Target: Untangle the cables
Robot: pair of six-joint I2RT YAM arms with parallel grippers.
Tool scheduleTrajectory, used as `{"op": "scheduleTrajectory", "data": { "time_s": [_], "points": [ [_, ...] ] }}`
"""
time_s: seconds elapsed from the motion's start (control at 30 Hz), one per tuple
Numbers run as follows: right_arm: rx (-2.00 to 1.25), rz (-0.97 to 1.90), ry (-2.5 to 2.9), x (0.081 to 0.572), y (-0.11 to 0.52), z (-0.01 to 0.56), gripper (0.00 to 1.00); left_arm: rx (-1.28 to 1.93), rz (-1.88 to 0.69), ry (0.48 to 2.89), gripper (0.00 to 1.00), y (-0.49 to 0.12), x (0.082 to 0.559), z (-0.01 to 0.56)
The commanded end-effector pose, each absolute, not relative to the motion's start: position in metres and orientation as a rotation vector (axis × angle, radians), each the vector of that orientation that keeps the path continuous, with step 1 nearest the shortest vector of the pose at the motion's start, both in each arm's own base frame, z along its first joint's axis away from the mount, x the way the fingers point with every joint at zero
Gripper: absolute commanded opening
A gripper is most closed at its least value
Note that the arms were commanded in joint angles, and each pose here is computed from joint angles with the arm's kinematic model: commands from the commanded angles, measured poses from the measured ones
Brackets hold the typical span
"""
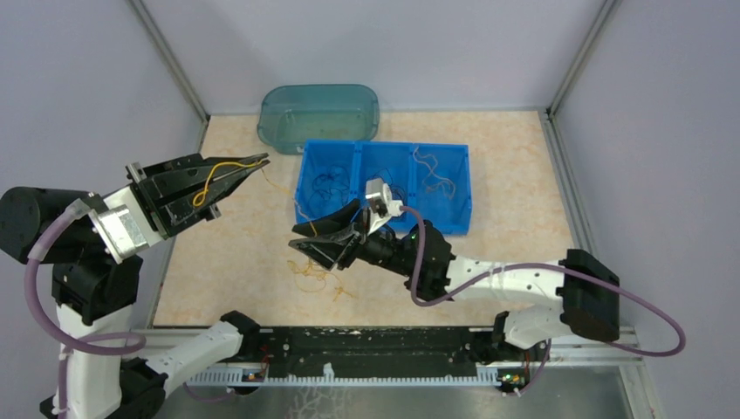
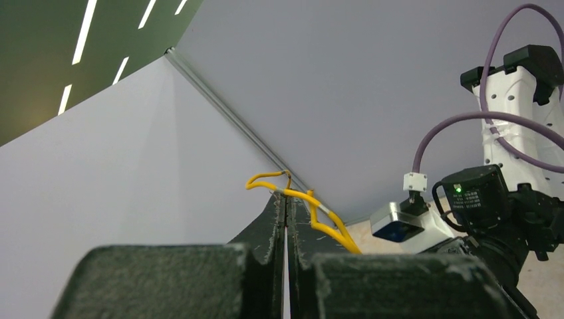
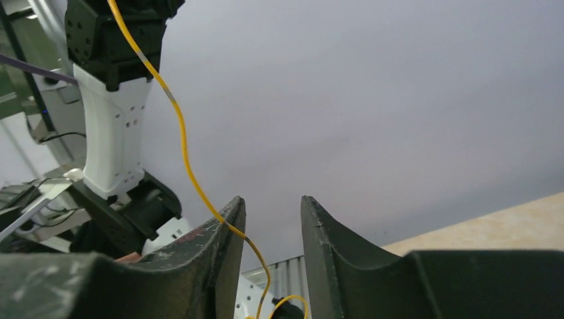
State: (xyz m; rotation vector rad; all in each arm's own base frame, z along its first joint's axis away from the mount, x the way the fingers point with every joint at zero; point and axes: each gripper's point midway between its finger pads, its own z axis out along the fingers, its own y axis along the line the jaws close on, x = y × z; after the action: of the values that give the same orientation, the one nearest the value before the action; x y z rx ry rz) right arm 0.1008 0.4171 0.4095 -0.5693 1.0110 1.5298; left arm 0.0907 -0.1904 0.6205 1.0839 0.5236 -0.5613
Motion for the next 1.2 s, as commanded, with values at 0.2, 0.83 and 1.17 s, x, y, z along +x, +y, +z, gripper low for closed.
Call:
{"op": "scheduleTrajectory", "data": {
  "time_s": [0.2,0.83,1.17],
  "points": [
    [-0.569,1.802,1.007,0.074,0.437,0.399,0.30,1.084,-0.573,0.488,0.02,-0.196,0.094,0.626],
    [-0.626,1.725,1.320,0.088,0.474,0.272,0.26,1.046,-0.564,0.432,0.03,-0.196,0.096,0.652],
    [-0.664,1.514,1.513,0.107,0.473,0.192,0.25,0.950,-0.465,0.337,0.03,-0.183,0.095,0.688]
  ]
}}
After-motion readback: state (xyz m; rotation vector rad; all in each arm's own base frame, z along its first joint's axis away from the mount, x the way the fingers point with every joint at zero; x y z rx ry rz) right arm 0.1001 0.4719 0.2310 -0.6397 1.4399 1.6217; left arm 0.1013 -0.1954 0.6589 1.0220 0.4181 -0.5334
